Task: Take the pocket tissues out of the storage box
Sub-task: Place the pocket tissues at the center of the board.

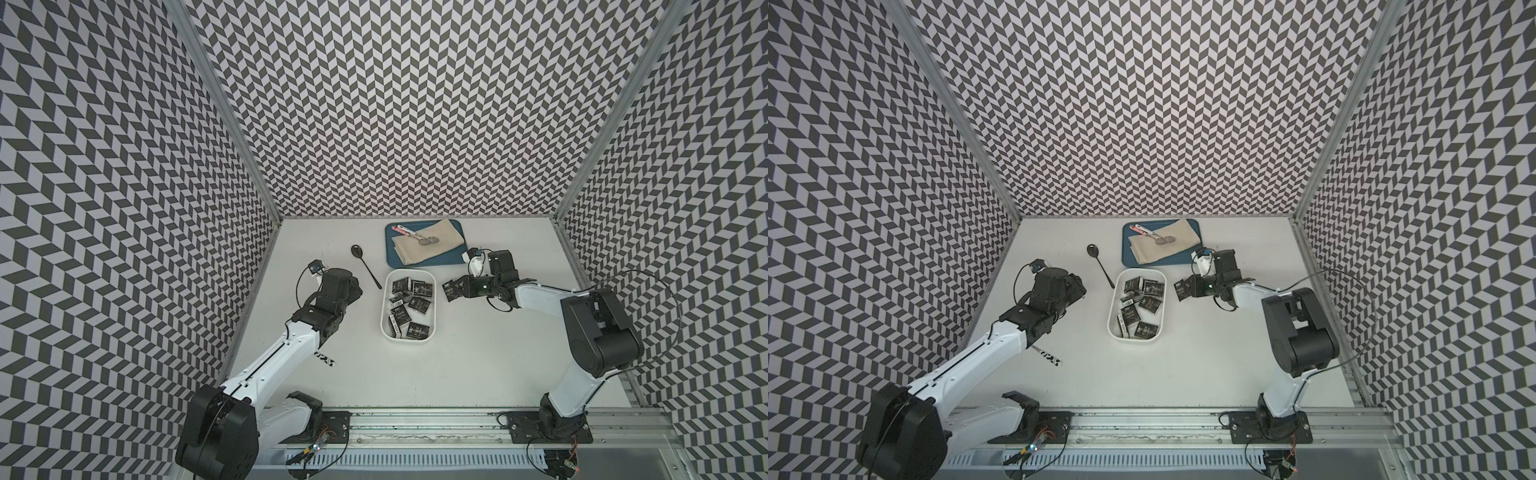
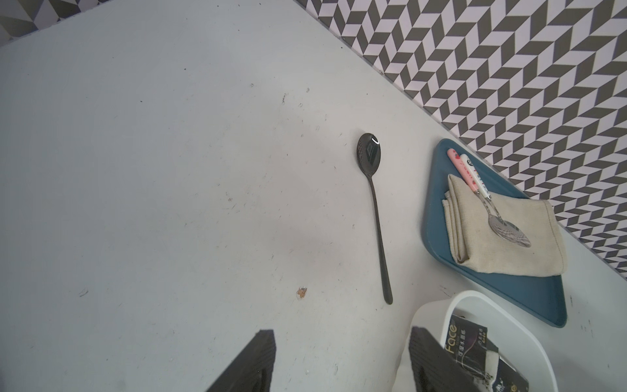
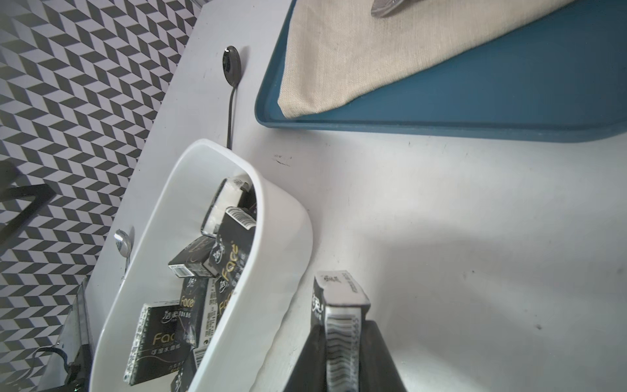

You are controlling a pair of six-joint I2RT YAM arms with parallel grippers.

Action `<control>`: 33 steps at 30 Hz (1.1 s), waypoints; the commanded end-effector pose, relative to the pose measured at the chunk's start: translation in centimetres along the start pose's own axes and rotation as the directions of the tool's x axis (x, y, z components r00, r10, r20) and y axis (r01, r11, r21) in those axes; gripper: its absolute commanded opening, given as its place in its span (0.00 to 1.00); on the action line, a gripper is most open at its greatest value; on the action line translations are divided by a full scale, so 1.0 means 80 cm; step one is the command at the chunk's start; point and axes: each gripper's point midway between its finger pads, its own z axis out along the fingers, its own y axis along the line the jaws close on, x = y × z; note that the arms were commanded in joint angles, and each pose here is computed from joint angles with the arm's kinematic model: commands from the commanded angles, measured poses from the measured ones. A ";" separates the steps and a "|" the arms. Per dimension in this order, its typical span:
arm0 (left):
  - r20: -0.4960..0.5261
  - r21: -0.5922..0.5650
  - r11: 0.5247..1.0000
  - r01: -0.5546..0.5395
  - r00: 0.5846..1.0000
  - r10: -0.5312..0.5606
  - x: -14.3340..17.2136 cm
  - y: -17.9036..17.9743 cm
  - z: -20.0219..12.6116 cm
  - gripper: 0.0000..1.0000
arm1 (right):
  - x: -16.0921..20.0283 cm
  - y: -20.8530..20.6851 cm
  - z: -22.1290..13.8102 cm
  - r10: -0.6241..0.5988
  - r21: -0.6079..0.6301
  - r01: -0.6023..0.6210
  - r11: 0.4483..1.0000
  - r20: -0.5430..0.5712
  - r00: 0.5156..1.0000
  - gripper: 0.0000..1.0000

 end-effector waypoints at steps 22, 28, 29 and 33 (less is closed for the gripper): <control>0.027 0.031 0.999 0.031 0.999 -0.032 -0.004 0.000 -0.005 0.68 | -0.013 -0.038 -0.013 -0.068 0.250 0.063 0.966 0.011 0.998 0.37; 0.028 0.040 0.999 0.032 0.999 -0.033 -0.004 -0.001 -0.007 0.68 | 0.009 -0.037 -0.005 -0.070 0.264 0.079 0.961 -0.041 0.997 0.34; 0.028 0.042 0.999 0.034 0.999 -0.035 -0.004 -0.001 -0.008 0.67 | 0.012 -0.040 -0.004 -0.070 0.269 0.080 0.960 -0.047 0.996 0.34; 0.024 0.047 0.998 0.032 0.999 -0.034 -0.002 -0.001 -0.007 0.68 | 0.017 -0.038 -0.002 -0.071 0.269 0.085 0.959 -0.060 0.996 0.34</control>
